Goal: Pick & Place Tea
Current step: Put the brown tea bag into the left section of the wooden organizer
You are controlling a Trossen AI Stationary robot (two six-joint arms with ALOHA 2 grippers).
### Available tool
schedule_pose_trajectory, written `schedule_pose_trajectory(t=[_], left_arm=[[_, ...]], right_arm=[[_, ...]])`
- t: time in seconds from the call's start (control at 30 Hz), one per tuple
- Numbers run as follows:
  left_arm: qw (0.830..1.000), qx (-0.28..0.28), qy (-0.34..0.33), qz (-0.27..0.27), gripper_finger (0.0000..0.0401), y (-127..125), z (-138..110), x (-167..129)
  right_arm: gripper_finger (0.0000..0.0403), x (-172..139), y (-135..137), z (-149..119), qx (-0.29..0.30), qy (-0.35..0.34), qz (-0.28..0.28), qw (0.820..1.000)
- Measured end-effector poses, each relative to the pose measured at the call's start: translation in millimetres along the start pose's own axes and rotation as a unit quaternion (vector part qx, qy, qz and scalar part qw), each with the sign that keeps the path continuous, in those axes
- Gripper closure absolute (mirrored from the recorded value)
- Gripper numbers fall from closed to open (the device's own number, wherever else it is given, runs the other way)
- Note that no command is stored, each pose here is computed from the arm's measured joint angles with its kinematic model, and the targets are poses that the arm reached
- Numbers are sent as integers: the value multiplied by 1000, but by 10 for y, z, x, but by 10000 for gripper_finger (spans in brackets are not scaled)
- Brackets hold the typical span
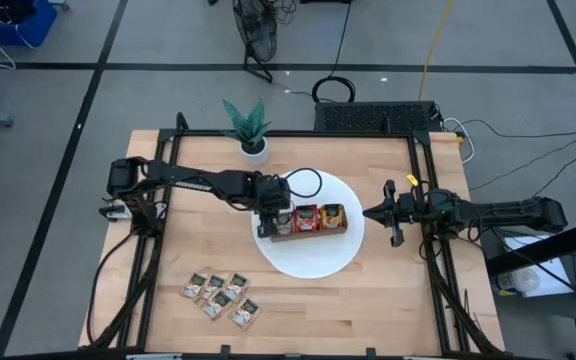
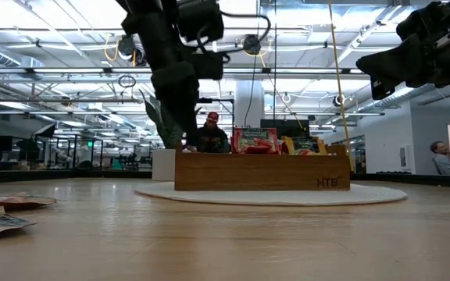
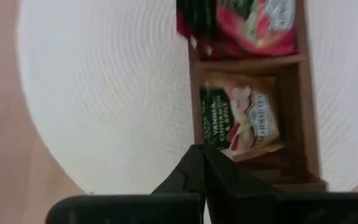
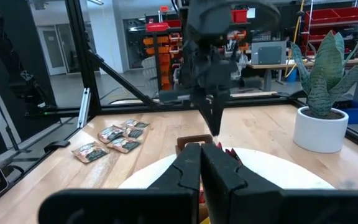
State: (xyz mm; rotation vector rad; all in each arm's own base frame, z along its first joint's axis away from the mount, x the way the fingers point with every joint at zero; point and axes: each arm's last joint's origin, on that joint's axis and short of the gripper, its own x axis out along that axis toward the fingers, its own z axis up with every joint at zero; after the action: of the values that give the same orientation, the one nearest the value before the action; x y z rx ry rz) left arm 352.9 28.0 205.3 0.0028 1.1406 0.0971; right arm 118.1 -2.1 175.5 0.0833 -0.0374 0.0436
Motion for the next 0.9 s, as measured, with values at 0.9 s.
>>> schedule_pose_trajectory(t=[0.9], left_arm=[[999, -10, -11, -44, 399, -364, 47, 280]], right_arm=[[399, 3, 0, -1, 0, 0, 0, 1000]])
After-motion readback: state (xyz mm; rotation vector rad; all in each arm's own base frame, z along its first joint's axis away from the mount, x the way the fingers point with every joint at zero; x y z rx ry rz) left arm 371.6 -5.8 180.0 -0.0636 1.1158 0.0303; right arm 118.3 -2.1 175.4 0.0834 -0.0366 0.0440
